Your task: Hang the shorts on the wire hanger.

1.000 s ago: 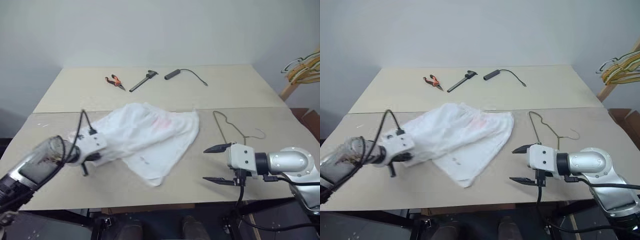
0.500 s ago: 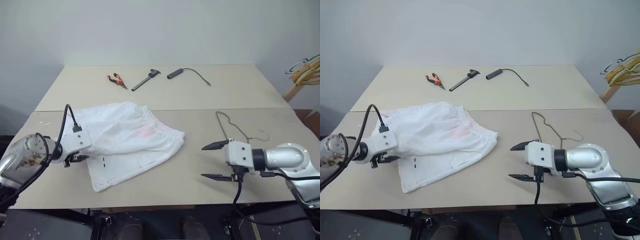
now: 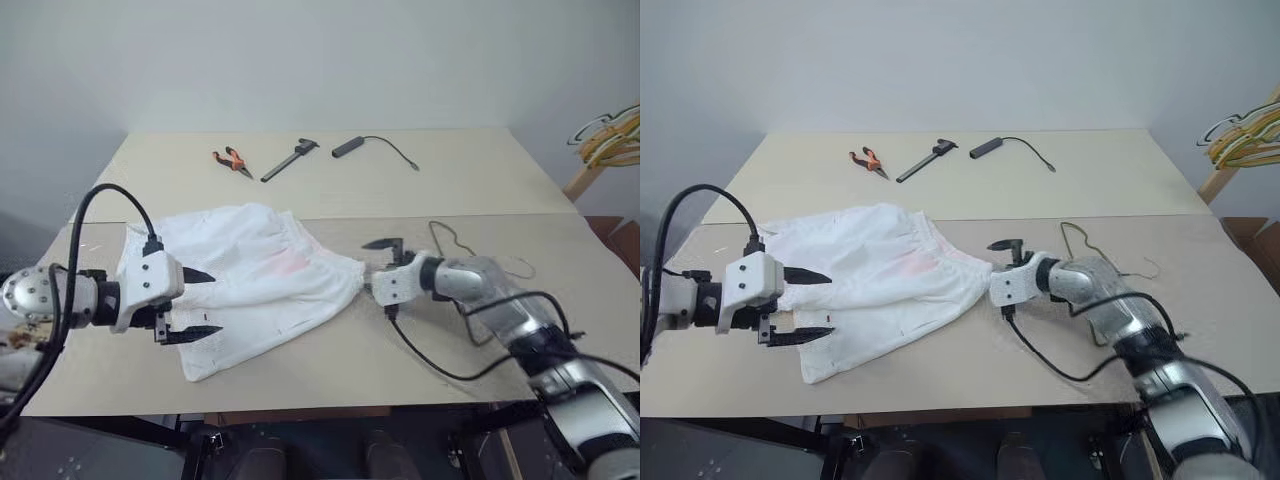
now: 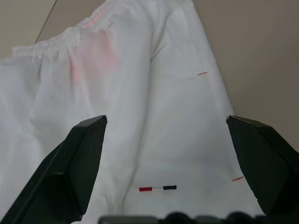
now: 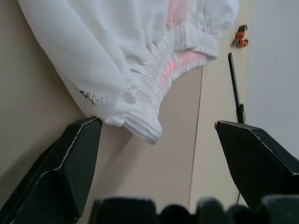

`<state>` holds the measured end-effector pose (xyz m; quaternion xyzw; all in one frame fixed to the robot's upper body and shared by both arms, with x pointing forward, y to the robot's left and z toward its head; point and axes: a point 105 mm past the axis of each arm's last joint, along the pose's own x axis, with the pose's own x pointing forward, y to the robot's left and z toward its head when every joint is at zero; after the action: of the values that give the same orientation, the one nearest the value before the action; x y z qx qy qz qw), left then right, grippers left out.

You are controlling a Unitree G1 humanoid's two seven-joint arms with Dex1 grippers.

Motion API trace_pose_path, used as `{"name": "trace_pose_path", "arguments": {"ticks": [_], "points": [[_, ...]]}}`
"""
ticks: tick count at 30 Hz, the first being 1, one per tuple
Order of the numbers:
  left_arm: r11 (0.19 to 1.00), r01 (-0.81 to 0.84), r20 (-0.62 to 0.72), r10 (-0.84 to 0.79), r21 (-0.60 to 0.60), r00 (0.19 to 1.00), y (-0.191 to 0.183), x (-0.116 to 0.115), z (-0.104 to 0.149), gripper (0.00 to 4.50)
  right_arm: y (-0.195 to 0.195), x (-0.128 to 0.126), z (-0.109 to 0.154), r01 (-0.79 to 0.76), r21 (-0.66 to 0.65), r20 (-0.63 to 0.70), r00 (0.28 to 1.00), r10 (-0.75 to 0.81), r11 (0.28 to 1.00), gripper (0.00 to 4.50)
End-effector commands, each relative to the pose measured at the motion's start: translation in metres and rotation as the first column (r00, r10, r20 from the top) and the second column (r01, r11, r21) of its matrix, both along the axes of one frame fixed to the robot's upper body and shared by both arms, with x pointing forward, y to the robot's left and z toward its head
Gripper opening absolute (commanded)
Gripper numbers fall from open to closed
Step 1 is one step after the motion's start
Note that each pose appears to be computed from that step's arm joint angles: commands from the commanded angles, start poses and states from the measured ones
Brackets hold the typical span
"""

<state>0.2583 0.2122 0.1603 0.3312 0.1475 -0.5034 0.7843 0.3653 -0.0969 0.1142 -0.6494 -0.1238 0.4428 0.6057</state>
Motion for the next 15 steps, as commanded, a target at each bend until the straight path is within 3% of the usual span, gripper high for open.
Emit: {"name": "trace_pose_path", "arguments": {"ticks": [1, 8, 15], "points": [[1.0, -0.019, 0.051, 0.019, -0.013, 0.999, -0.001, -0.001, 0.012, 4.47, 0.001, 0.005, 0.0, -0.091, -0.079, 0.108, 0.989, 0.099, 0.993, 4.5], [0.999, -0.047, 0.044, 0.048, -0.021, 0.998, 0.002, -0.008, 0.007, 4.47, 0.012, 0.014, 0.001, -0.185, -0.127, 0.225, 0.952, 0.21, 0.974, 4.5], [0.999, -0.045, 0.04, 0.046, -0.024, 0.998, 0.0, -0.01, 0.004, 4.5, 0.016, 0.013, -0.007, -0.236, -0.163, 0.202, 0.942, 0.266, 0.958, 2.27]]}}
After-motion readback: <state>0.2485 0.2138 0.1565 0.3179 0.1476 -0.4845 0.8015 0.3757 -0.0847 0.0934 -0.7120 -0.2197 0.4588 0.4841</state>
